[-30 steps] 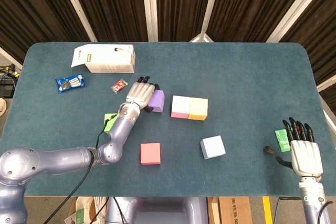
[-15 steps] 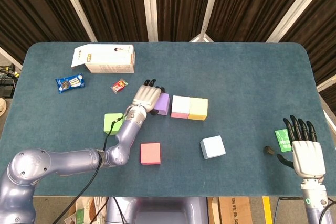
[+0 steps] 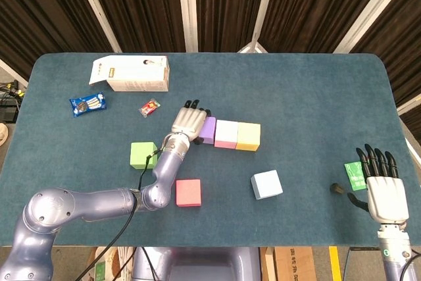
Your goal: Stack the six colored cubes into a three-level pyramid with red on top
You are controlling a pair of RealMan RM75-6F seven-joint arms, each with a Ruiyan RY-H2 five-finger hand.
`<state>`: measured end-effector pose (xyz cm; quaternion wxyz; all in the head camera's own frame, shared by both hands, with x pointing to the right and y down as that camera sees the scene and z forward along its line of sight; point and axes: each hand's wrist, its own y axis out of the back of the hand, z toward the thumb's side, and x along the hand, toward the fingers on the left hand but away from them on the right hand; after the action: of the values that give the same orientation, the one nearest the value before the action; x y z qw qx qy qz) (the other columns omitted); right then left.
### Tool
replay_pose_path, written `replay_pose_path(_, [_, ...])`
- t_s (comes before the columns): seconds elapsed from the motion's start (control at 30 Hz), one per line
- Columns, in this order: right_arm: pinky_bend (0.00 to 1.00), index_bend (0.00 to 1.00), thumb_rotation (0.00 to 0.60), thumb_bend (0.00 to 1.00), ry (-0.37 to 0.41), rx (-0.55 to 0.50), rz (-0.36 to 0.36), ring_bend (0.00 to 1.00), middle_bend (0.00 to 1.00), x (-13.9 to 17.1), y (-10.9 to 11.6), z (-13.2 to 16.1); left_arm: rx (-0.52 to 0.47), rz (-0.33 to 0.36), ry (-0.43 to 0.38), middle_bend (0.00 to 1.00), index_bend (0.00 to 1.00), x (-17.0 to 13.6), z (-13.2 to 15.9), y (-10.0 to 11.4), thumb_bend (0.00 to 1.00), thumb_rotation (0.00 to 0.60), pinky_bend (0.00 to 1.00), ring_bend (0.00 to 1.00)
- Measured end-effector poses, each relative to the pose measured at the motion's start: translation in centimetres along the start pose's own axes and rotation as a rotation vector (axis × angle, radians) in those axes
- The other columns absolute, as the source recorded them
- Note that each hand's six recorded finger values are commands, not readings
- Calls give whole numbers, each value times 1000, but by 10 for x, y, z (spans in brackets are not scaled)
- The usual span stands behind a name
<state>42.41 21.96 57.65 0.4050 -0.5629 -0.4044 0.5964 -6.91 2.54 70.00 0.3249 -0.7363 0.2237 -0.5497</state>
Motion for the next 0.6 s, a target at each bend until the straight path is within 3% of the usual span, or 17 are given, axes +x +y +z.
replay_pose_path(0.6, [0,0,600,74,-29,-11,2,0,0,1,2,-4,20,-1,4,242,278,-1,8,-4,352,600,0,0])
